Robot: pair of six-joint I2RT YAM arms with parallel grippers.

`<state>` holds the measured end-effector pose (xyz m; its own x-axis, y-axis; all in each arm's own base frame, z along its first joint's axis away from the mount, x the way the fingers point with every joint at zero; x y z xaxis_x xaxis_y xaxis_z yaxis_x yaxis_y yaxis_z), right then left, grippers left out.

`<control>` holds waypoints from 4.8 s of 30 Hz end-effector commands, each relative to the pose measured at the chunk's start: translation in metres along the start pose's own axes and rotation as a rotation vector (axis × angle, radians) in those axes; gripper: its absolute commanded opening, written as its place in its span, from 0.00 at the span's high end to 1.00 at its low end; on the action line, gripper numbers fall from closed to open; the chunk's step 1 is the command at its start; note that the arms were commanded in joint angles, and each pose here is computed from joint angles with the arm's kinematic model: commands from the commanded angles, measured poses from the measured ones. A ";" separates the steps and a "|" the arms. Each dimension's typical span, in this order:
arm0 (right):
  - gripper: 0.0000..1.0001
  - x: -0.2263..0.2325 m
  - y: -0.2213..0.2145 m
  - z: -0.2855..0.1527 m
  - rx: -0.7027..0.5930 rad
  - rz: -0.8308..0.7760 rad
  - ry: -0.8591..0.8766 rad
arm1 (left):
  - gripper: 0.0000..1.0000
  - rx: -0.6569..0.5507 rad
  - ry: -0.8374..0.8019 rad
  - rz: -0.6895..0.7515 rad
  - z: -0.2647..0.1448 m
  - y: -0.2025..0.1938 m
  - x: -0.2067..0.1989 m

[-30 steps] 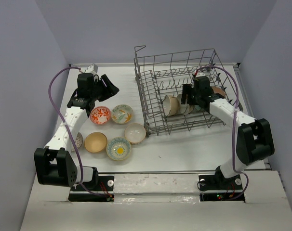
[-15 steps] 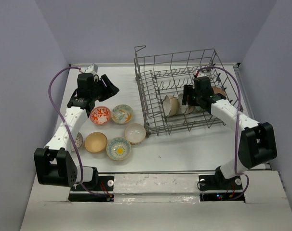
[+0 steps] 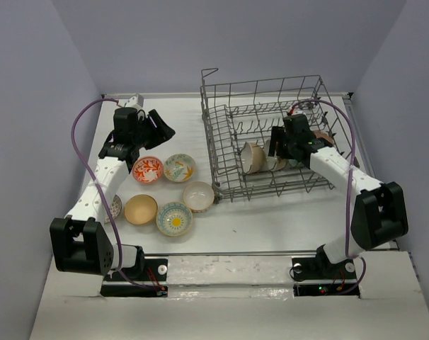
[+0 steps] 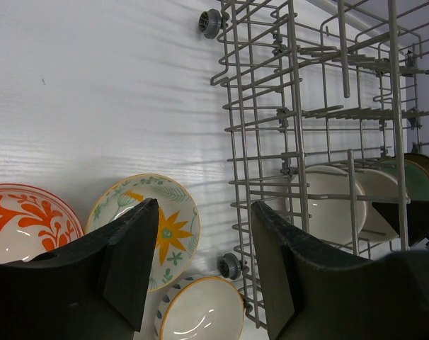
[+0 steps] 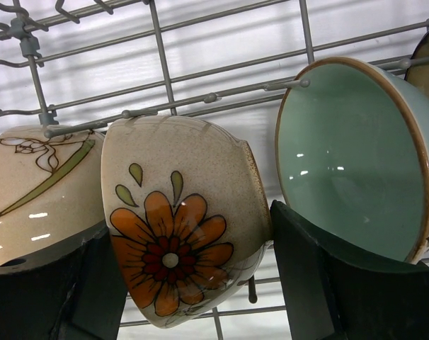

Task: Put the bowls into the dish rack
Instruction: Pick up the bowl from the dish rack.

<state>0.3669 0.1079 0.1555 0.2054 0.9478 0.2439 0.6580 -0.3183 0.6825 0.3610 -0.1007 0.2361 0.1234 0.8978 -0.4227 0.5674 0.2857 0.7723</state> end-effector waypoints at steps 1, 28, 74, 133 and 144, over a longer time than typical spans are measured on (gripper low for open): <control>0.96 0.004 0.053 -0.035 -0.188 0.105 -0.014 | 0.36 -0.050 -0.028 0.027 -0.003 0.012 -0.007; 0.97 0.006 0.078 -0.056 -0.247 0.079 -0.020 | 0.36 -0.054 -0.030 0.029 -0.004 0.012 -0.008; 0.32 -0.010 0.059 -0.053 -0.218 0.016 -0.063 | 0.36 -0.054 -0.034 0.031 -0.005 0.012 -0.008; 0.72 -0.007 0.013 -0.002 -0.043 0.127 0.212 | 0.36 -0.039 -0.039 0.026 -0.002 0.007 -0.007; 0.78 -0.004 0.041 -0.033 -0.107 0.111 0.207 | 0.36 -0.038 -0.043 0.023 -0.001 0.007 -0.007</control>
<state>0.3471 0.0722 0.1273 0.2335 0.9210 0.3118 0.6909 -0.3828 0.6133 0.3613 -0.1020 0.2374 0.1362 0.8951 -0.4245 0.5644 0.2820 0.7758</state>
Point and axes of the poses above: each gripper's point midway between its finger pads, its own z axis out along the fingers, its own x axis along the line the jaws close on, y = z × x, the point moved 3 cm from there along -z, back along the fingers, and after that the axes turned 11 degrees about z, right-handed, at the moved point
